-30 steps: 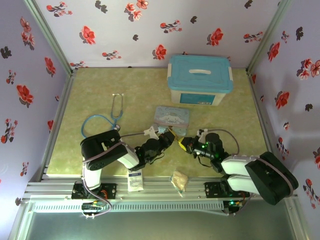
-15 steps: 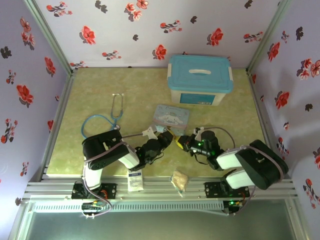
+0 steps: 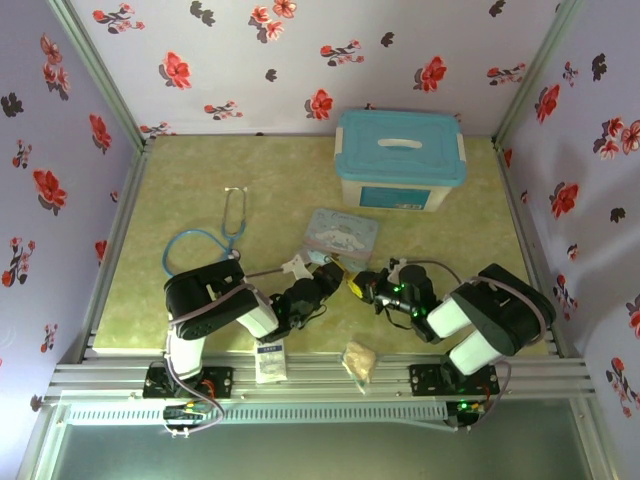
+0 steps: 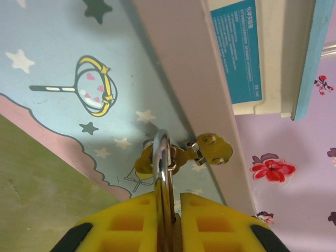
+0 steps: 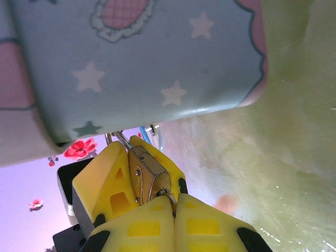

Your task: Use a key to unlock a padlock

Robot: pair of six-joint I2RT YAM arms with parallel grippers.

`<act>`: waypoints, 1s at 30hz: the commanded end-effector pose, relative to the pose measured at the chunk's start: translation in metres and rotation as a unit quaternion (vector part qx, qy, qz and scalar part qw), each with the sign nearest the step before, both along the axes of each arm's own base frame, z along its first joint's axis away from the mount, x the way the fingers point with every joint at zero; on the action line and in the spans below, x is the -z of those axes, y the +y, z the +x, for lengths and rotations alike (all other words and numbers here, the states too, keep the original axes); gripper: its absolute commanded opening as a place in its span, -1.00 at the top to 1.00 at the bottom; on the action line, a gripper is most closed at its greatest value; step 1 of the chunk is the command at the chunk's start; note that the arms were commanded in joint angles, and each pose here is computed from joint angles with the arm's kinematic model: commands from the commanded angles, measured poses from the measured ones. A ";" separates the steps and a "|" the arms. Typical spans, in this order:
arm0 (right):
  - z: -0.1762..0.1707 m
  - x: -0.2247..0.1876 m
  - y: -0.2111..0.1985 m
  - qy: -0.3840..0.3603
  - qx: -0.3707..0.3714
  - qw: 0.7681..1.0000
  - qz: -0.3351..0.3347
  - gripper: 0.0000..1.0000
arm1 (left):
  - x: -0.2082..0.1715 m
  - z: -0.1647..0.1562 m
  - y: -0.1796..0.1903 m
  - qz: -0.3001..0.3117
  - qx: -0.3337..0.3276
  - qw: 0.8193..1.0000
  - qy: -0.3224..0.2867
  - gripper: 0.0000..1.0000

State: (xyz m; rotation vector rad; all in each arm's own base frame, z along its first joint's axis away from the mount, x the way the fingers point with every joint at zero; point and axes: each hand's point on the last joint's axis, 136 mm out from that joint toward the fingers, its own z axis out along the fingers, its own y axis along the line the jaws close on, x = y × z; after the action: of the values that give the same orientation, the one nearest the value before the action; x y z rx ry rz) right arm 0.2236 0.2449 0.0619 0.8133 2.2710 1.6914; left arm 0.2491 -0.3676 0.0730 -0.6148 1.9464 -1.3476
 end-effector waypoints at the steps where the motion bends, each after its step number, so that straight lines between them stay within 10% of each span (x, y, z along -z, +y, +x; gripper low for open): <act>1: 0.008 -0.031 0.032 -0.108 -0.049 0.992 -0.049 1.00 | -0.043 -0.047 -0.056 -0.100 0.135 0.986 0.004 1.00; 10: 0.012 -0.042 0.031 -0.120 -0.037 0.992 -0.024 0.90 | -0.045 -0.049 -0.056 -0.100 0.139 0.985 0.003 1.00; 14: 0.009 -0.036 0.029 -0.117 -0.039 0.992 -0.020 0.27 | -0.038 -0.050 -0.051 -0.092 0.136 0.986 0.008 1.00; 17: 0.003 -0.016 0.018 -0.110 -0.047 0.990 -0.080 0.16 | -0.034 -0.048 -0.042 -0.079 0.122 0.989 0.003 1.00; 23: -0.025 0.022 -0.024 -0.138 -0.148 0.910 -0.361 0.06 | -0.020 -0.045 -0.026 -0.037 0.103 0.994 -0.009 1.00; 30: -0.035 0.015 -0.044 -0.208 -0.205 0.855 -0.428 0.15 | -0.011 -0.047 -0.025 -0.016 0.106 0.994 0.000 1.00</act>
State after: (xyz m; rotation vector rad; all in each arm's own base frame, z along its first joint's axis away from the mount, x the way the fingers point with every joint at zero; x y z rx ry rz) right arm 0.1913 0.2167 0.0496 -0.0411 2.5509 0.8382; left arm 0.2122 -0.3802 0.0584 -0.5088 2.0781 -1.4115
